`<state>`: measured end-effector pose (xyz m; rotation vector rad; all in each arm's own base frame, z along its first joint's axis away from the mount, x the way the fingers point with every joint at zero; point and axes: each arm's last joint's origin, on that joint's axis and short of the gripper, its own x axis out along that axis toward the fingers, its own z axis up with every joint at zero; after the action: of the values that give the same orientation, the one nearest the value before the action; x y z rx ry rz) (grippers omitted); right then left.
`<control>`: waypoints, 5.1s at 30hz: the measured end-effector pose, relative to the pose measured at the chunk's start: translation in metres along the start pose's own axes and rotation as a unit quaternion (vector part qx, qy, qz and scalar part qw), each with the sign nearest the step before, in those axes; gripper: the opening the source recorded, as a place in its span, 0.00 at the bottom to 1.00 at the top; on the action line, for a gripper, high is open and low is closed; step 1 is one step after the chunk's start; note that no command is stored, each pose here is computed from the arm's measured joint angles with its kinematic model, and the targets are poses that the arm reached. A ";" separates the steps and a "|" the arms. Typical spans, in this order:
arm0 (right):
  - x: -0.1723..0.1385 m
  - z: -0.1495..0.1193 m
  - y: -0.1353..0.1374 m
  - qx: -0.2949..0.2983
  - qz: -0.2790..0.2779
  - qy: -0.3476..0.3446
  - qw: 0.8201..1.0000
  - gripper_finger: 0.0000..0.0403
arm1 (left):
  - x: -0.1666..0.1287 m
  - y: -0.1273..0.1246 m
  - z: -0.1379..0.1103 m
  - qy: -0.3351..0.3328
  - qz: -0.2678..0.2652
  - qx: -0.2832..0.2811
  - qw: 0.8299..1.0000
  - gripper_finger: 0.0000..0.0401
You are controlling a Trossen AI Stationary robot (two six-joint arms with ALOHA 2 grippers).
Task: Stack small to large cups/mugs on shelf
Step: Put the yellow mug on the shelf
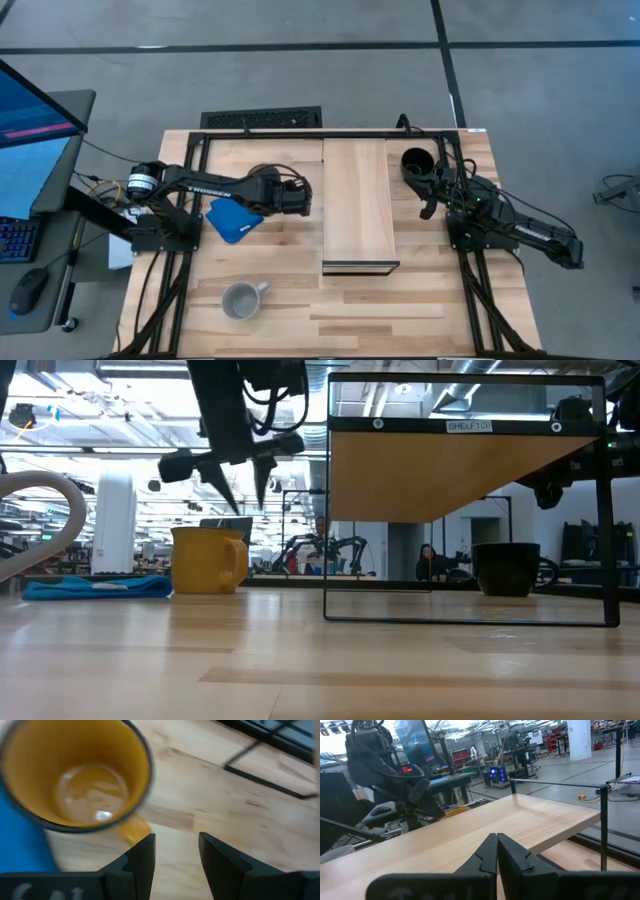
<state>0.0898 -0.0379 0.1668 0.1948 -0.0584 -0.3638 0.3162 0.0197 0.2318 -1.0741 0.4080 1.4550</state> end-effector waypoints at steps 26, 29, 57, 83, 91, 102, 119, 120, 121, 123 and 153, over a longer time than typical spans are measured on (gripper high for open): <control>0.000 0.000 0.000 0.000 0.000 0.000 1.000 0.08 | 0.008 0.008 -0.013 0.019 0.003 -0.026 0.999 0.35; 0.000 0.000 0.000 0.000 0.000 0.000 1.000 0.08 | 0.016 0.008 -0.021 0.040 0.024 -0.018 0.999 0.35; 0.000 0.001 0.000 0.000 0.004 -0.003 1.000 0.08 | 0.052 0.018 -0.023 0.007 0.083 -0.040 0.996 0.35; 0.000 0.001 0.000 0.000 0.004 -0.003 1.000 0.08 | 0.049 0.033 -0.017 0.011 0.158 0.058 0.986 0.35; 0.000 0.001 0.000 0.000 0.004 -0.003 1.000 0.08 | 0.050 0.033 -0.017 0.022 0.164 0.053 0.985 0.35; 0.000 0.001 0.000 0.000 0.004 -0.003 1.000 0.08 | 0.051 0.032 -0.015 0.011 0.162 0.054 0.985 0.20; 0.000 0.001 0.000 0.000 0.004 -0.003 1.000 0.08 | 0.053 0.032 -0.012 0.045 0.171 0.108 0.978 0.20; 0.000 0.001 0.000 0.000 0.004 -0.003 1.000 0.08 | 0.054 0.032 -0.012 0.048 0.172 0.109 0.978 0.20; 0.000 0.001 0.000 0.000 0.004 -0.003 1.000 0.08 | 0.054 0.032 -0.012 0.049 0.172 0.110 0.978 0.20; 0.000 0.001 0.000 0.000 0.004 -0.003 1.000 0.08 | 0.054 0.032 -0.012 0.050 0.171 0.110 0.978 0.20; 0.000 0.001 0.000 0.000 0.004 -0.003 1.000 0.08 | 0.054 0.030 -0.014 0.068 0.165 0.112 0.978 0.26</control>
<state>0.0901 -0.0378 0.1676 0.1933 -0.0653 -0.3563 0.3017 0.0347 0.1718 -0.9561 0.8603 1.5835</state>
